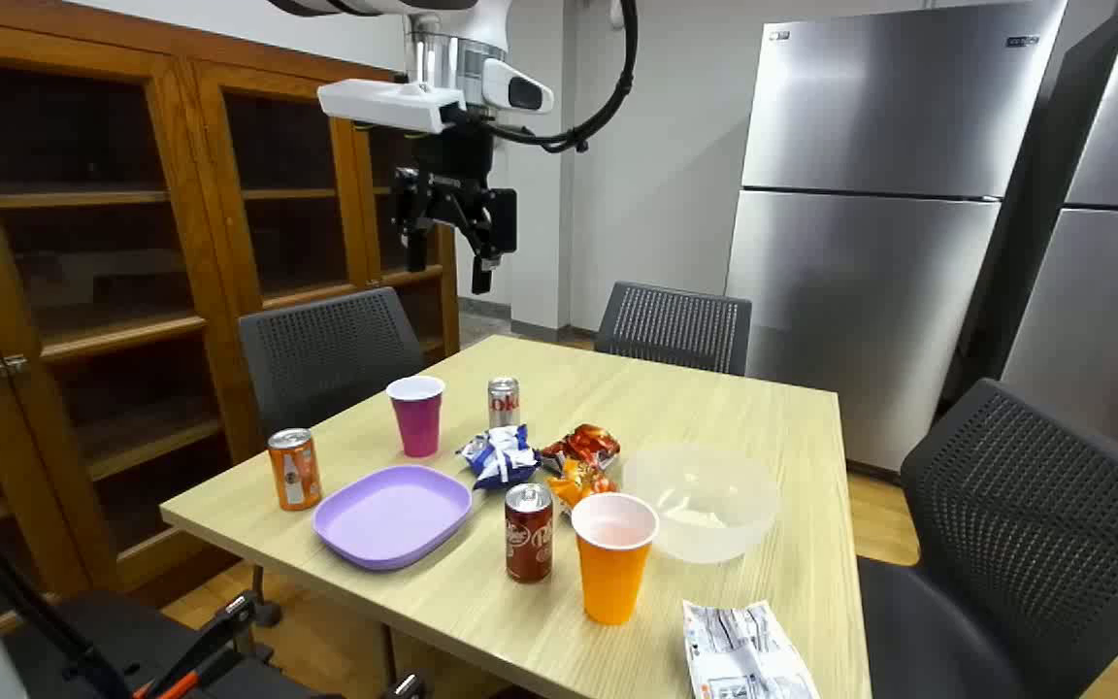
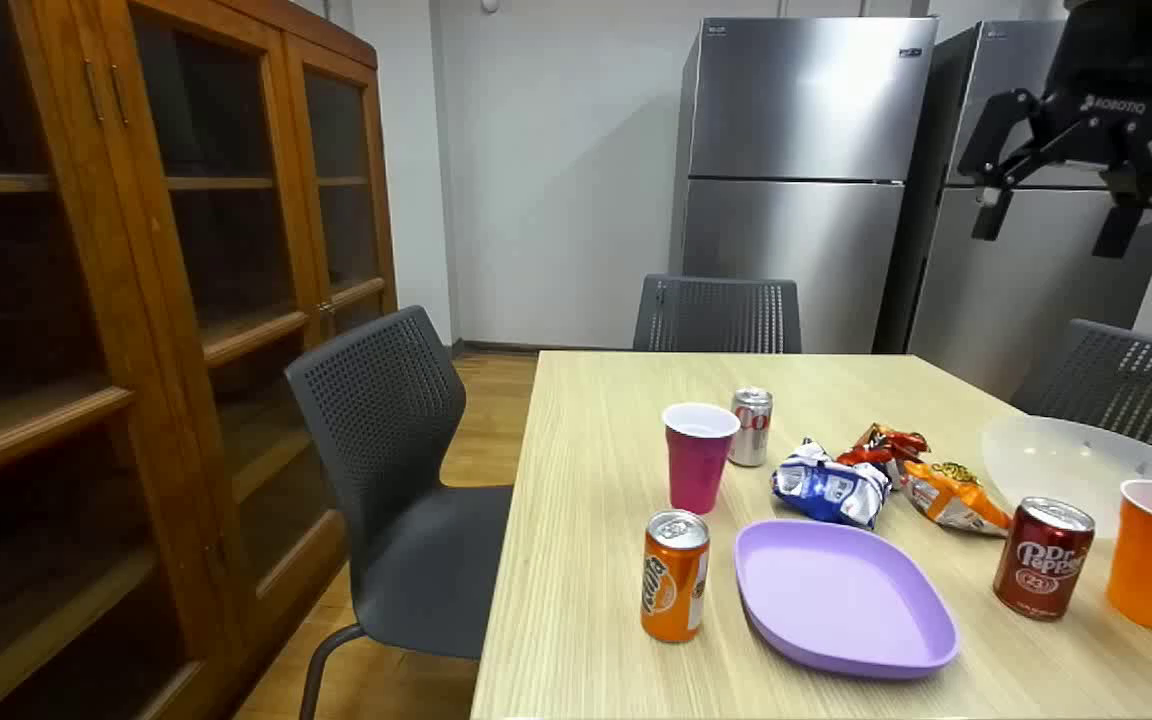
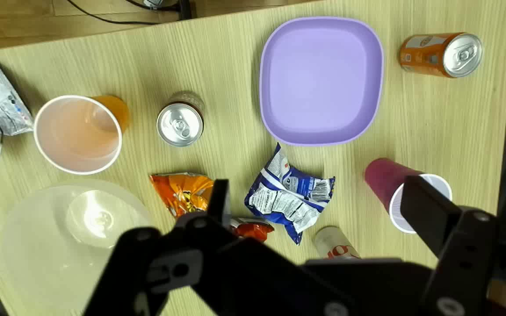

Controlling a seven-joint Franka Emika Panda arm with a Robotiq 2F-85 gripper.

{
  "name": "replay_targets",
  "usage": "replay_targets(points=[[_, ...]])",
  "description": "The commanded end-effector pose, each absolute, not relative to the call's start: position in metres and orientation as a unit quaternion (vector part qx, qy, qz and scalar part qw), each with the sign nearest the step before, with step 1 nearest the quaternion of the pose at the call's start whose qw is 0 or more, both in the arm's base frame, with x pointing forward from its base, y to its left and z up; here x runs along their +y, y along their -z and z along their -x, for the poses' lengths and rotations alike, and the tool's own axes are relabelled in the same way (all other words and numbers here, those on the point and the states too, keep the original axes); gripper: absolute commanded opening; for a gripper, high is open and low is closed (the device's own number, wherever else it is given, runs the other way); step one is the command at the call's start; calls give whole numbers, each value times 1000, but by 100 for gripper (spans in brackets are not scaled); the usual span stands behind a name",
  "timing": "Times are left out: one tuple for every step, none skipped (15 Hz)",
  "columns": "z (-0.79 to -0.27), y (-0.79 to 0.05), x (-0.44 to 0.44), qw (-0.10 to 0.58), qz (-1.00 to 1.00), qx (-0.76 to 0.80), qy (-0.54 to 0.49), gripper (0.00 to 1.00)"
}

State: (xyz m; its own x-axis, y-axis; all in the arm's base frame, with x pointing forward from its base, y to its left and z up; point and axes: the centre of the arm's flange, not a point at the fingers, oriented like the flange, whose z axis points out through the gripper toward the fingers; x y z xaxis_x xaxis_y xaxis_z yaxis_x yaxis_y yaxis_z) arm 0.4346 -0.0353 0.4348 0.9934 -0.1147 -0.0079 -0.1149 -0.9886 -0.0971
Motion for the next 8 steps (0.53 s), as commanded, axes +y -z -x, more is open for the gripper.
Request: replay_targets(points=[[-435, -435, -35, 49, 997, 58, -1, 100], [-435, -435, -35, 49, 997, 58, -1, 100], [-435, -435, -35, 49, 997, 58, -1, 100], [-435, -435, -35, 49, 997, 58, -1, 100], [-435, -435, -35, 49, 997, 58, -1, 100], [-435, -435, -35, 49, 997, 58, -1, 100], [-436, -434, -36, 45, 997, 55, 2, 100], [-438, -433, -35, 43, 997, 57, 6, 100]])
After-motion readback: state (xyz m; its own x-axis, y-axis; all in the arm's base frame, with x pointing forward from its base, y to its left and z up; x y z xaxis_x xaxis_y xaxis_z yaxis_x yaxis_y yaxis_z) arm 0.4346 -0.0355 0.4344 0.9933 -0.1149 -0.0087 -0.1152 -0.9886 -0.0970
